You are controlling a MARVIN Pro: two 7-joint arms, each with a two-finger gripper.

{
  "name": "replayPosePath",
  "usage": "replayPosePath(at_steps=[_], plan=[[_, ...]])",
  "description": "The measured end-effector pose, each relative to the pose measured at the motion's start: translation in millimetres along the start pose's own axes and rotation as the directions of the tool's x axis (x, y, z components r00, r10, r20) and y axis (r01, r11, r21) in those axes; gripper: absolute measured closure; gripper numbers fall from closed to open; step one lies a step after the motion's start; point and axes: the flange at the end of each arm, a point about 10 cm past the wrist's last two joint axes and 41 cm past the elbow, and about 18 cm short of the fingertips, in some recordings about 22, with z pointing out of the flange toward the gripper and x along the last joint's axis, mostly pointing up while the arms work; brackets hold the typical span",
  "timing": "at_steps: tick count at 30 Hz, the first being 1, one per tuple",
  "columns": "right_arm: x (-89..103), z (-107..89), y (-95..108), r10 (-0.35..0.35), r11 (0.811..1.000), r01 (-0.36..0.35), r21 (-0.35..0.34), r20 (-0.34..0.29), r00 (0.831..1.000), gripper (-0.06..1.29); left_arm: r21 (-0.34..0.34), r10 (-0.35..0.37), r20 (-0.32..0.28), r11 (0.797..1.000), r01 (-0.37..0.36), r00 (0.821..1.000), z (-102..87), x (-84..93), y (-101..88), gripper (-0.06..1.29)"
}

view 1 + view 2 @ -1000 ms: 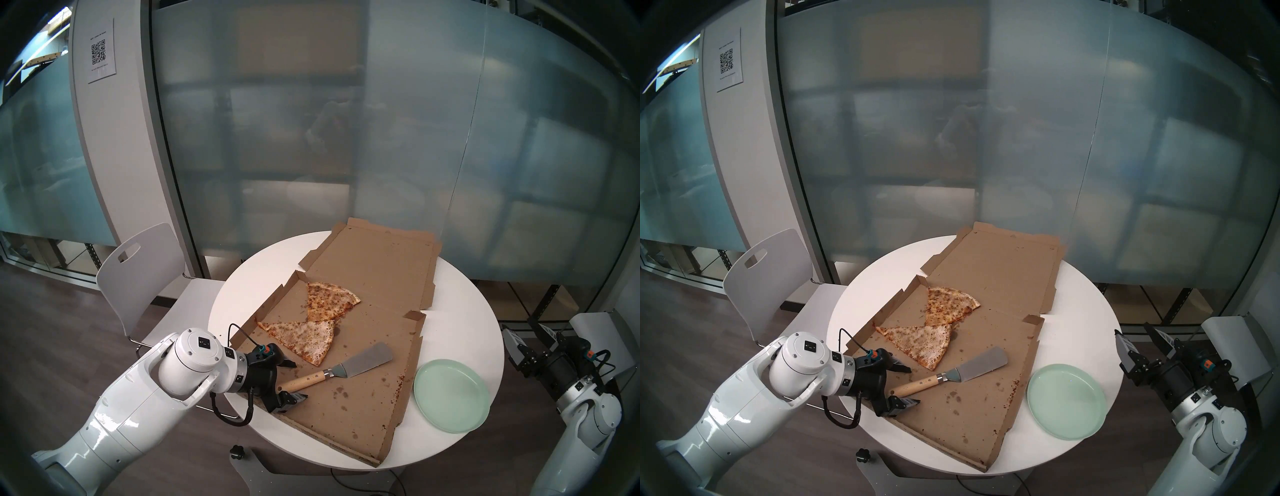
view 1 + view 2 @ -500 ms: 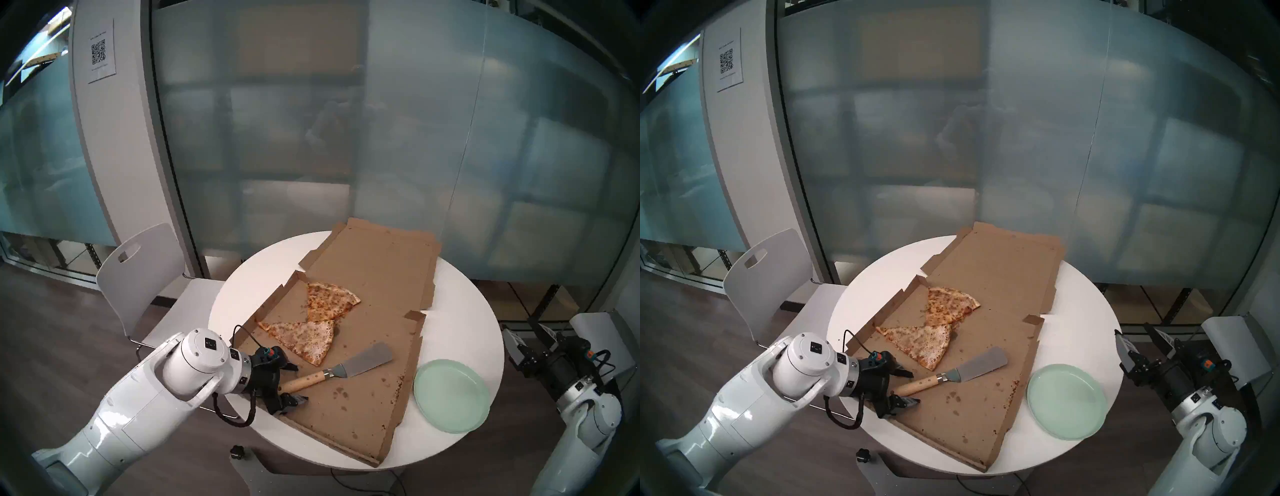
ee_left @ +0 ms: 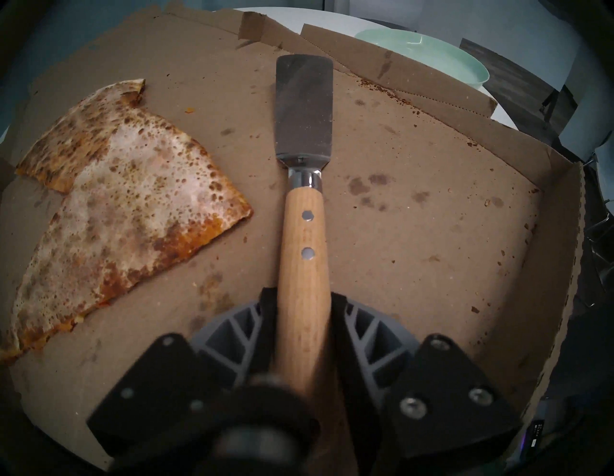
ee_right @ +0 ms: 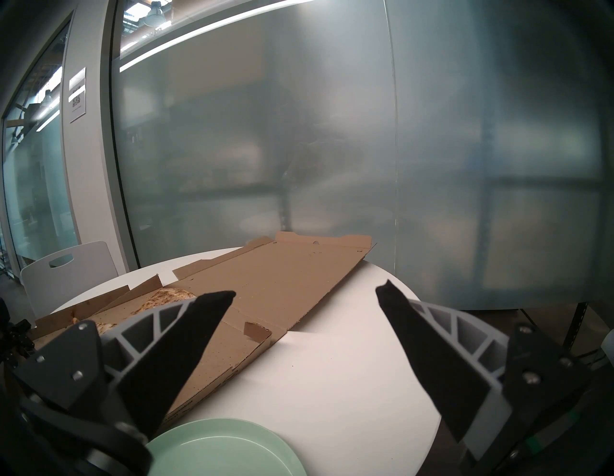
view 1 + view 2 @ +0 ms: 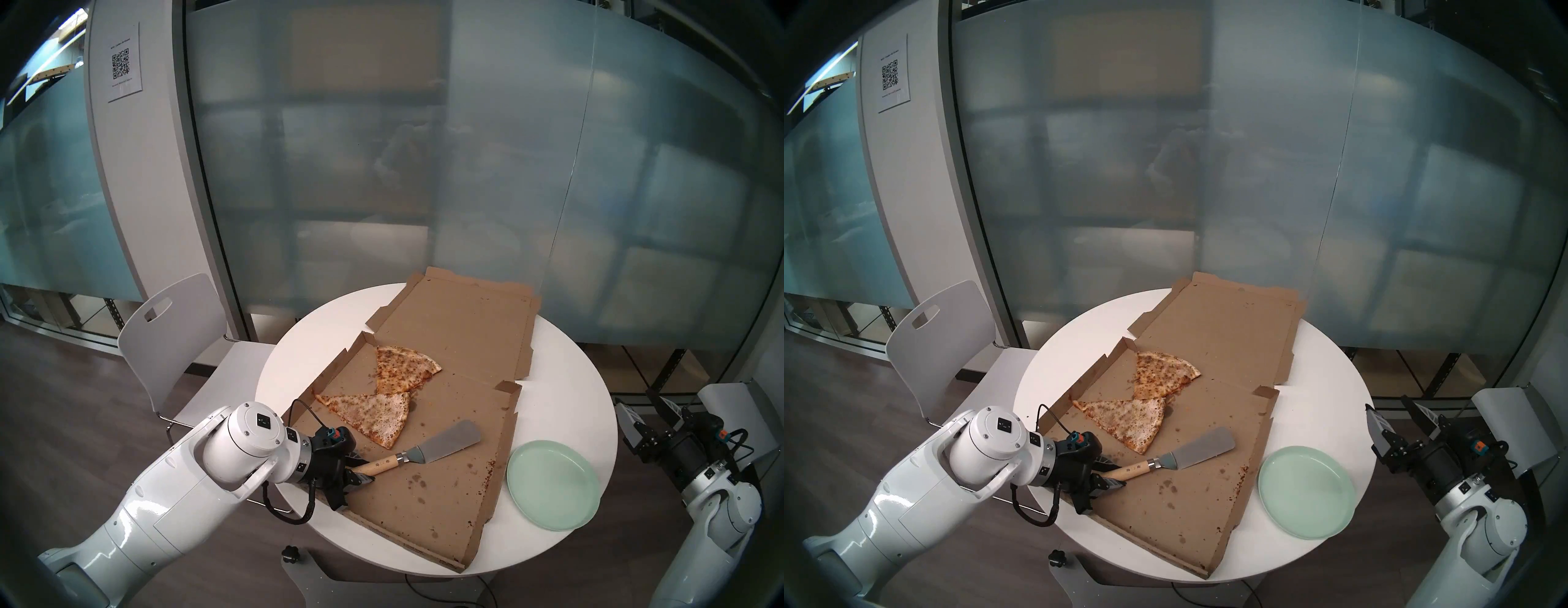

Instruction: Put pizza slice onto the plate

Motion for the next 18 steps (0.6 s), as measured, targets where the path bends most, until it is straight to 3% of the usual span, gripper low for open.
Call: replayPosePath(at_steps=[2,7,11,18], plan=[[0.0,0.0,0.0,0.000,1.000,0.000,0.000,0.000,1.000,-0.01,-0.001,0.003,0.004,1.000,-0.003,1.000,-0.3,0.5,-0.2,0.80],[0.0,0.0,0.0,0.000,1.000,0.000,0.000,0.000,1.000,-0.01,-0.006,0.007,0.012,1.000,-0.007,1.000,-1.9,1.4,-0.8,0.82],[0.0,0.0,0.0,0.000,1.000,0.000,0.000,0.000,1.000,-0.01,-0.010,0.015,0.018,1.000,-0.015,1.000,-3.6,1.1,-1.8,0.93],[0.0,0.0,0.0,0.000,1.000,0.000,0.000,0.000,1.000,-0.01,-0.018,0.040,0.005,0.999,-0.040,0.999,-11.4,6.3,-0.3,0.95]])
